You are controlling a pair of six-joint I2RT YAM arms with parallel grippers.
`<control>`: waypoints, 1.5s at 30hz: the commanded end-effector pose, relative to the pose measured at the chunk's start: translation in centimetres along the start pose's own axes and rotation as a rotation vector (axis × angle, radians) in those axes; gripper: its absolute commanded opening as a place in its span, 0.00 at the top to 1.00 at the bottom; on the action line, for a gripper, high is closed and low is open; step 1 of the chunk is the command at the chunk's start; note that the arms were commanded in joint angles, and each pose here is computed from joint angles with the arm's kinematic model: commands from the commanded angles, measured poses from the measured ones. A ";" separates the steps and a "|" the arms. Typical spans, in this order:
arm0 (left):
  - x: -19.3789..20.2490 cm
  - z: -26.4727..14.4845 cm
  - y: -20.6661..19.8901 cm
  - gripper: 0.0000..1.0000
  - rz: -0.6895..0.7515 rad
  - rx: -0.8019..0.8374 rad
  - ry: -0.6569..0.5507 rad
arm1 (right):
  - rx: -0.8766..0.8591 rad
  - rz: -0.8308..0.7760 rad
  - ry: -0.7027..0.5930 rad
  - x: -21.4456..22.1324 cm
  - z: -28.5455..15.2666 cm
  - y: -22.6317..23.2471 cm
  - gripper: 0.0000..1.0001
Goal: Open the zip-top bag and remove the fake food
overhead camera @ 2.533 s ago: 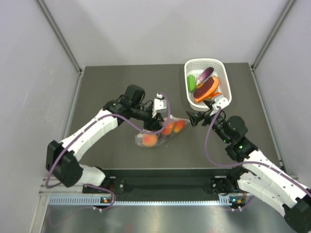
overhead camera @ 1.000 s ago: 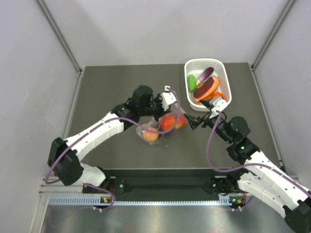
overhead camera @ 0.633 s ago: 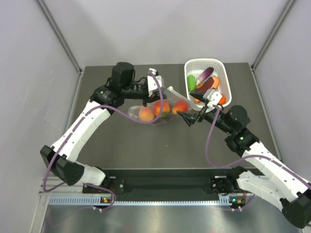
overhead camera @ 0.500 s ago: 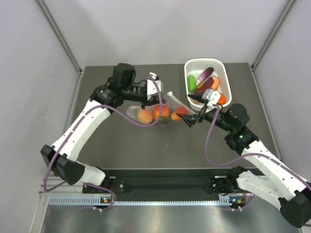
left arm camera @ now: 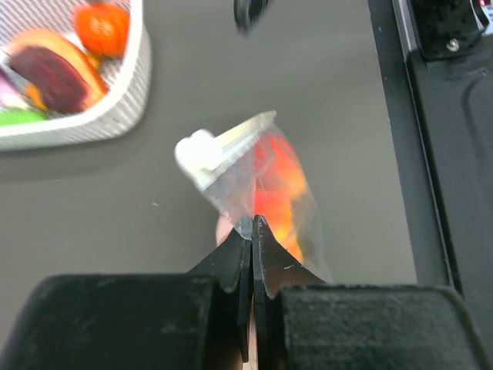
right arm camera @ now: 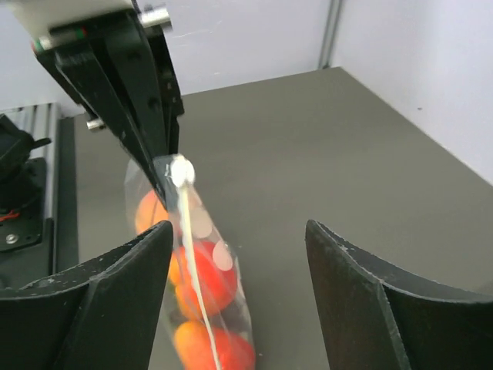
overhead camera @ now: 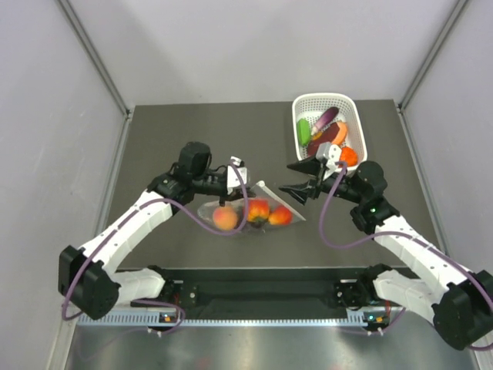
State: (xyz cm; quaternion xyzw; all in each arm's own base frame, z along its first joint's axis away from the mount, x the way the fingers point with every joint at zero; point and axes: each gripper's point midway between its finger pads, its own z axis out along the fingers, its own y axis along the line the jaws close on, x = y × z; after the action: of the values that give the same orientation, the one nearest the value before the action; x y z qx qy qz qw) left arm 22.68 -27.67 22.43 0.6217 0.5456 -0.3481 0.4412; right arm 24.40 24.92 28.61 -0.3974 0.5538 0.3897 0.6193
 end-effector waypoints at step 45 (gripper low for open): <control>-3.2 1.5 0.8 1.00 0.077 -0.049 -0.130 | -0.307 0.065 -0.115 -2.1 3.6 3.3 0.58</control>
State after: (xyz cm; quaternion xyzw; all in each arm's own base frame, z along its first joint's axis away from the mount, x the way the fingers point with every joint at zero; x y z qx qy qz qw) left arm 22.93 -29.80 23.92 0.6044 0.5222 -0.3569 0.4843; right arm 23.03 28.91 28.08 -0.4270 0.5062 0.5096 0.5494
